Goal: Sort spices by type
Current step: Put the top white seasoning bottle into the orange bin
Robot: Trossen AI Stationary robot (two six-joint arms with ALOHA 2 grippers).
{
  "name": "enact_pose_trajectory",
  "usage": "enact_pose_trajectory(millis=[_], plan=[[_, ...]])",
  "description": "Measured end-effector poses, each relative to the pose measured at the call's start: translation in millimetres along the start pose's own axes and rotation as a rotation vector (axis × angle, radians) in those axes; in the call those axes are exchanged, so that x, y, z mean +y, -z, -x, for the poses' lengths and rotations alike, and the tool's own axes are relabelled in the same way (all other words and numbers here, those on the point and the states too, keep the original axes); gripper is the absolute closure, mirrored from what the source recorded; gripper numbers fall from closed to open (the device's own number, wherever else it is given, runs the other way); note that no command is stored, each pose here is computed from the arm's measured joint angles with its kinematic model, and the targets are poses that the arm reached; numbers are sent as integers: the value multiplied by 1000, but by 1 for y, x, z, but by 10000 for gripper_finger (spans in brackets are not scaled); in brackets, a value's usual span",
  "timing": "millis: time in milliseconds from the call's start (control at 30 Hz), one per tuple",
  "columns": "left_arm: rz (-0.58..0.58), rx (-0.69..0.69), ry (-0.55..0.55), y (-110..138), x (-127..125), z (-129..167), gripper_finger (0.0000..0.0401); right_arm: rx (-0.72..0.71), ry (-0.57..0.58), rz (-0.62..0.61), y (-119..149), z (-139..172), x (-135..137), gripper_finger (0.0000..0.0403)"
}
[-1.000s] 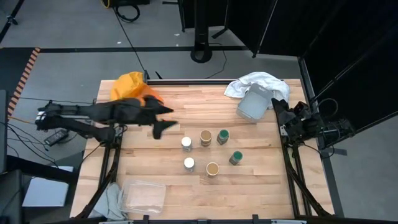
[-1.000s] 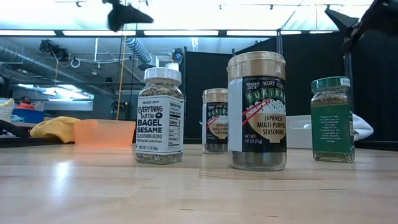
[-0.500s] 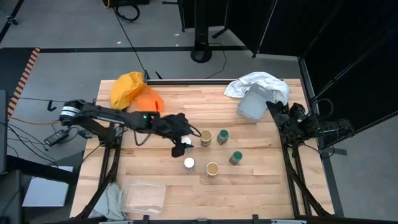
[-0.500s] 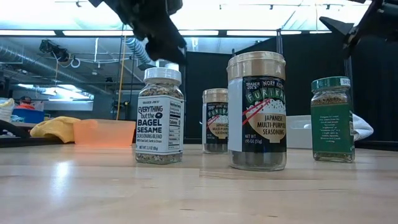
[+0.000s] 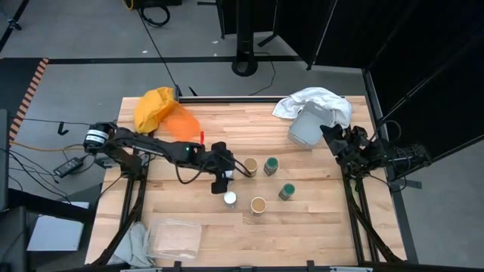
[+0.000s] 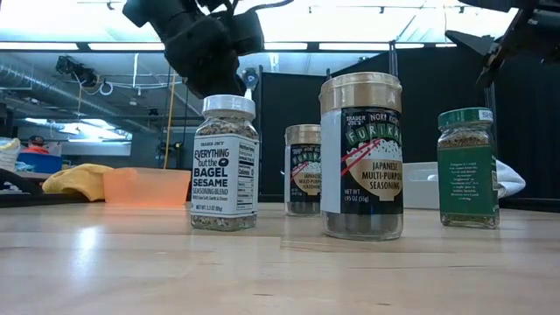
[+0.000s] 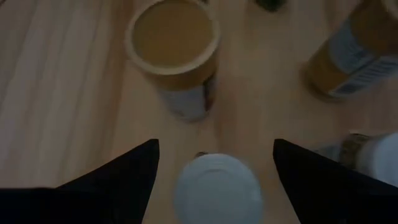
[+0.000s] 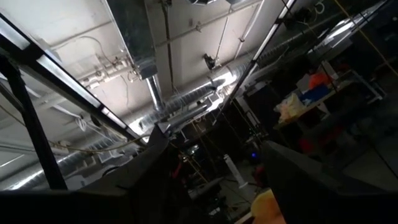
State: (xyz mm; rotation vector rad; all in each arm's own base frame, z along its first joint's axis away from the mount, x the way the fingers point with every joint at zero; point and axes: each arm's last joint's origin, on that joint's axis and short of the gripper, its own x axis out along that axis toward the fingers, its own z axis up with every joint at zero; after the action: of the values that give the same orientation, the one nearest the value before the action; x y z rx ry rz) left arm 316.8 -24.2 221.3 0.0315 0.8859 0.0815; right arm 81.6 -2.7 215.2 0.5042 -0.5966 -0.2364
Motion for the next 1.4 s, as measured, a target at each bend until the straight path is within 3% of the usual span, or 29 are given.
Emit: enact_pose_trajectory(millis=[233,567,967,1100,1300,1400], plan=[[-44,113,-4,11,1,0,80,2,1,1,0,0,0,142],[-109,65,23,6,1,0,80,14,5,10,1,0,-1,142],[-153,177,98,20,-5,-36,82,29,10,16,3,0,-1,142],[-169,198,98,23,-6,-44,117,28,13,16,3,0,-1,142],[-169,194,83,23,-6,-45,223,30,16,17,3,0,-1,142],[-164,196,80,23,-6,-45,224,33,18,19,4,0,-2,142]])
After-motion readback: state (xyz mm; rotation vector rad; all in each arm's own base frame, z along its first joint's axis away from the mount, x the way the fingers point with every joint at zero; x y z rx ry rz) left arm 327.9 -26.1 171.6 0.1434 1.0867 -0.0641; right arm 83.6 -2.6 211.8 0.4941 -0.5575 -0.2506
